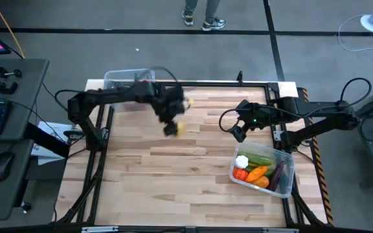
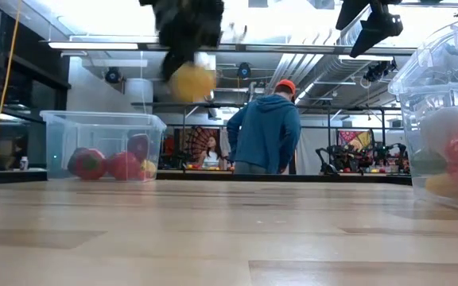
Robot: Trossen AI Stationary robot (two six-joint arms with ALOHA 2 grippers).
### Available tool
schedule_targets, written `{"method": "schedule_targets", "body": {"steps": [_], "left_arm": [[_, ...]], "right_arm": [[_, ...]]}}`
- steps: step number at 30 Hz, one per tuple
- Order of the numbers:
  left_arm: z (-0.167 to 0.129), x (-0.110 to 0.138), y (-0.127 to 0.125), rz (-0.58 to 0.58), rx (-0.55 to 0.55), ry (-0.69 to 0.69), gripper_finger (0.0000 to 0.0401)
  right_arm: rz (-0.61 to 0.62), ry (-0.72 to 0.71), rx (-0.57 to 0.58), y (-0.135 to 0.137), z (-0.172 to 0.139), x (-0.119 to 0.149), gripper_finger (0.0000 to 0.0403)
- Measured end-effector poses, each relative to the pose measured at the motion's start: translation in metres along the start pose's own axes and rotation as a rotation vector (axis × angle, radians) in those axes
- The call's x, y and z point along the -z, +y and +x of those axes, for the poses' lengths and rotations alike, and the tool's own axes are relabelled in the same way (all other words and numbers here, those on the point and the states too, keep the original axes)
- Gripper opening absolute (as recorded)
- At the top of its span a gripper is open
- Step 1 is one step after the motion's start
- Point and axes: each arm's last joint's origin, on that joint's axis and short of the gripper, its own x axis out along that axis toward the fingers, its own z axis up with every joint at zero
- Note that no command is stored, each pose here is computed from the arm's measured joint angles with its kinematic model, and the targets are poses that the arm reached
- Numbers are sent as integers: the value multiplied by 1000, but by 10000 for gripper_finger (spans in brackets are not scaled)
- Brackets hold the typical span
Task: Sort produce into baskets
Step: Put the yellow lemon into the top transparent bin
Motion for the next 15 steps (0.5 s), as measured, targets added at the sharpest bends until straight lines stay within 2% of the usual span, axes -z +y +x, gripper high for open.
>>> {"method": "schedule_targets", "body": {"steps": [3, 7, 10, 15], "left_arm": [[-53, -22, -12, 52, -88, -196, 212], [-110, -20, -3, 13, -358, -365, 213], [-134, -4, 20, -101, -509, -379, 217], [-153, 37, 62, -372, -673, -367, 220]], "right_arm": [[0, -1, 2, 0, 0, 0, 368], [0, -2, 2, 0, 0, 0, 368], [1, -2, 2, 0, 0, 0, 368], [23, -2, 2, 0, 0, 0, 368]]}}
